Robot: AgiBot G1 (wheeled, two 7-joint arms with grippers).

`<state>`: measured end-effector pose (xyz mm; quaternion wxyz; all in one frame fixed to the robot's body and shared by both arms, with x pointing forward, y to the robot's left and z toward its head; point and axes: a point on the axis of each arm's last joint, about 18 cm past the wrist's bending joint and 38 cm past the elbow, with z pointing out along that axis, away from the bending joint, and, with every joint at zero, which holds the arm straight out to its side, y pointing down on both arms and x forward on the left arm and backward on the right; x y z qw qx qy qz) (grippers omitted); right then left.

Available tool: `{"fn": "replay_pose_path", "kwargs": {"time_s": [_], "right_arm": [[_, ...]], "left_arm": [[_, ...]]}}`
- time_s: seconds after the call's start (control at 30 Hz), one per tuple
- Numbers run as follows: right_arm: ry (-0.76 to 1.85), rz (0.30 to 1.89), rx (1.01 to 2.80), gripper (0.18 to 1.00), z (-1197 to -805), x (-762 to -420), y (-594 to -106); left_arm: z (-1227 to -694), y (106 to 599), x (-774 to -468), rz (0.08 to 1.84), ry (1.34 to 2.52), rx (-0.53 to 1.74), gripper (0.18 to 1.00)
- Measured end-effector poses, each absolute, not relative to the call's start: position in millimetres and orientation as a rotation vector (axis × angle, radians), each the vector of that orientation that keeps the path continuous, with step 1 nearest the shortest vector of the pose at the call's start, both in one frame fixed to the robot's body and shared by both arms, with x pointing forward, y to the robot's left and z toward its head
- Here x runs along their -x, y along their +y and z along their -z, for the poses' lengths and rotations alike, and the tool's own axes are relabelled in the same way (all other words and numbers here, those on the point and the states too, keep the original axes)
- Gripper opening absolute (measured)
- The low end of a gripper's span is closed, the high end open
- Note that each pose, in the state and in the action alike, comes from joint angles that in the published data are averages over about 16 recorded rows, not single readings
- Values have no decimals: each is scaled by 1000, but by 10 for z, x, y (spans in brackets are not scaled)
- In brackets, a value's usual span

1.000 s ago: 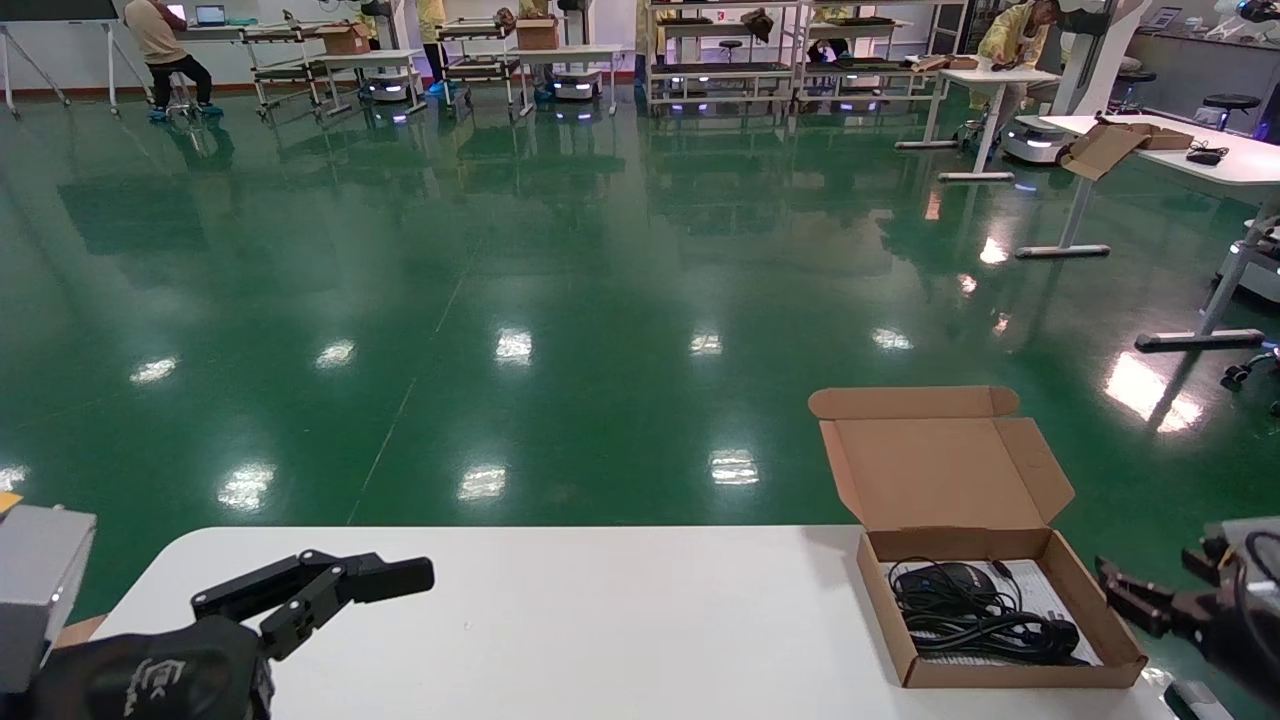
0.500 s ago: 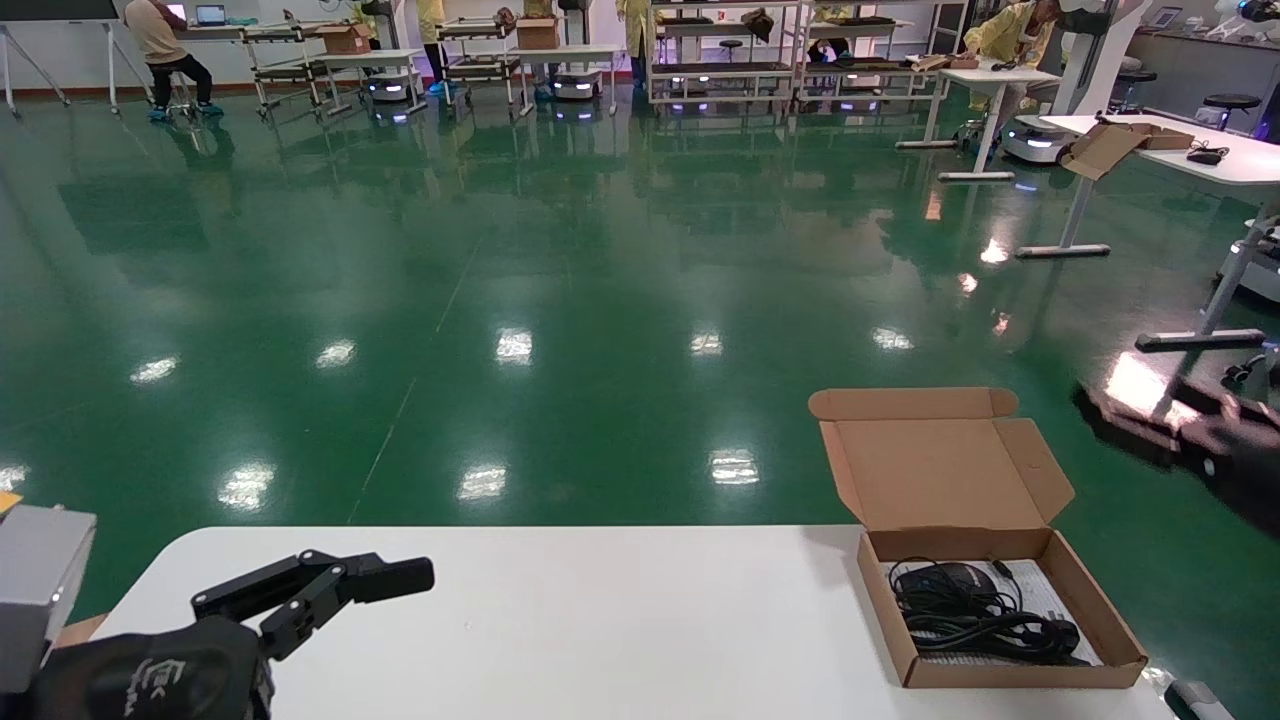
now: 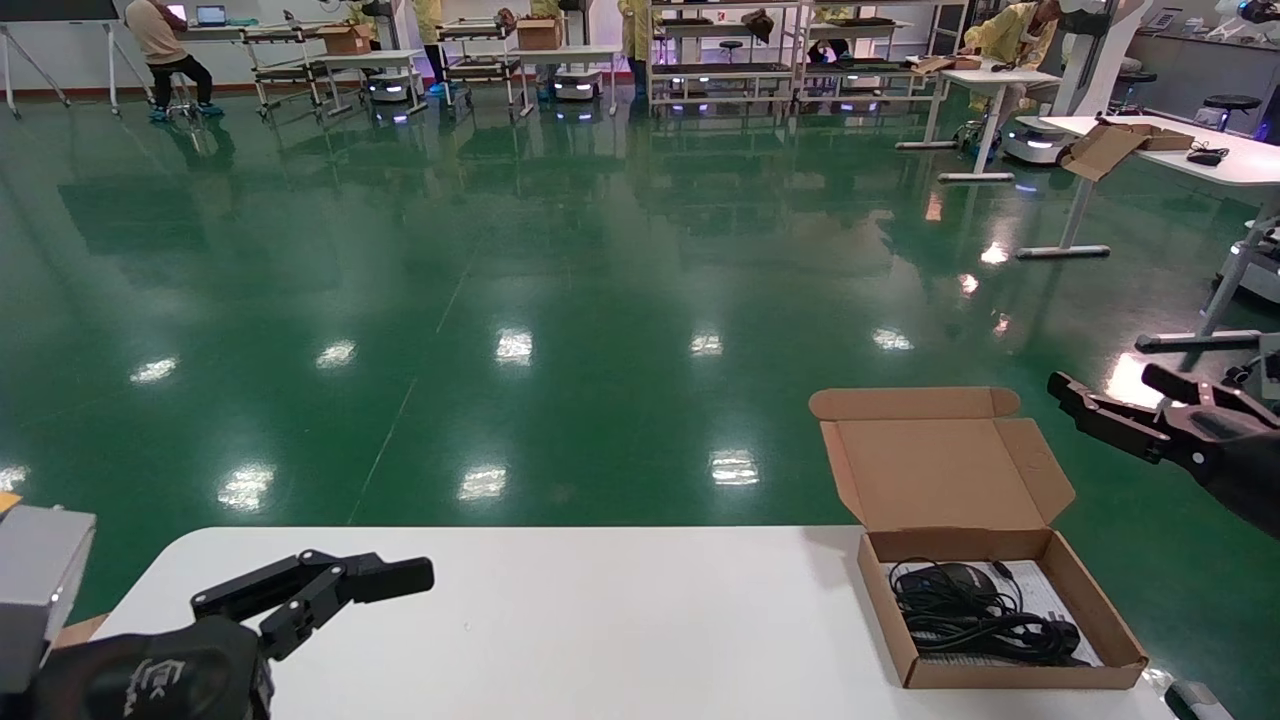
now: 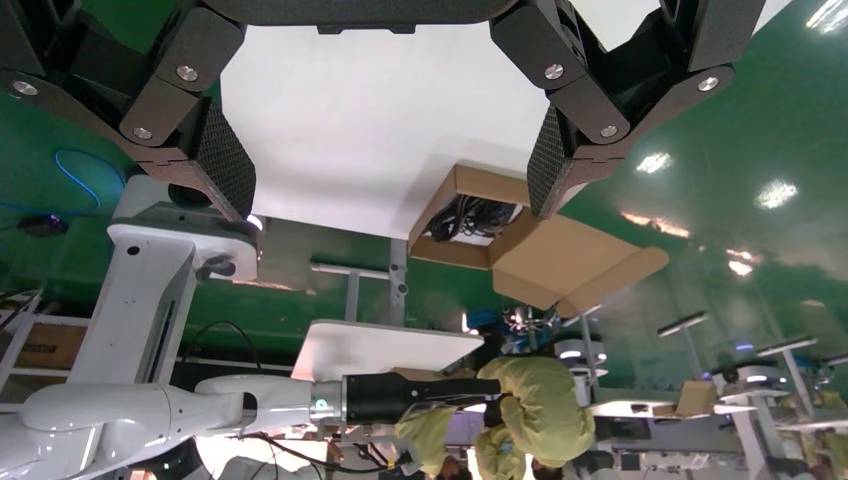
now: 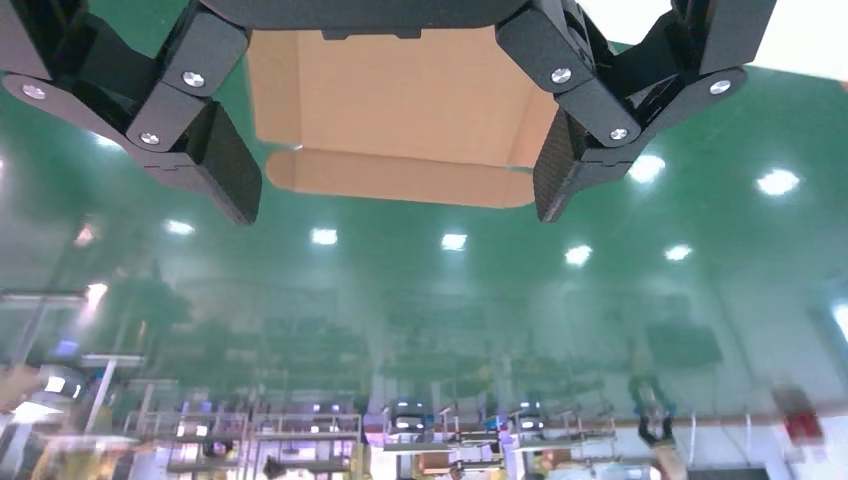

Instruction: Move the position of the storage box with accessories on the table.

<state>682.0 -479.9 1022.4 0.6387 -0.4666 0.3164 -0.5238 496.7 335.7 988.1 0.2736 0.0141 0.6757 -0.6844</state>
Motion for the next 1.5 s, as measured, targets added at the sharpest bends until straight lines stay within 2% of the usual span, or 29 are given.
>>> {"fn": "replay_pose_path", "kwargs": {"time_s": [0.6, 1.5], "right_arm": [[429, 978, 1149, 1001, -10293, -6465, -4146], [-25, 678, 1393, 1001, -10177, -5398, -3310]], "left_arm": [[-9881, 3358, -4967, 1841, 1817, -38, 1000], [-9881, 3358, -4967, 1841, 1817, -38, 1000]]}}
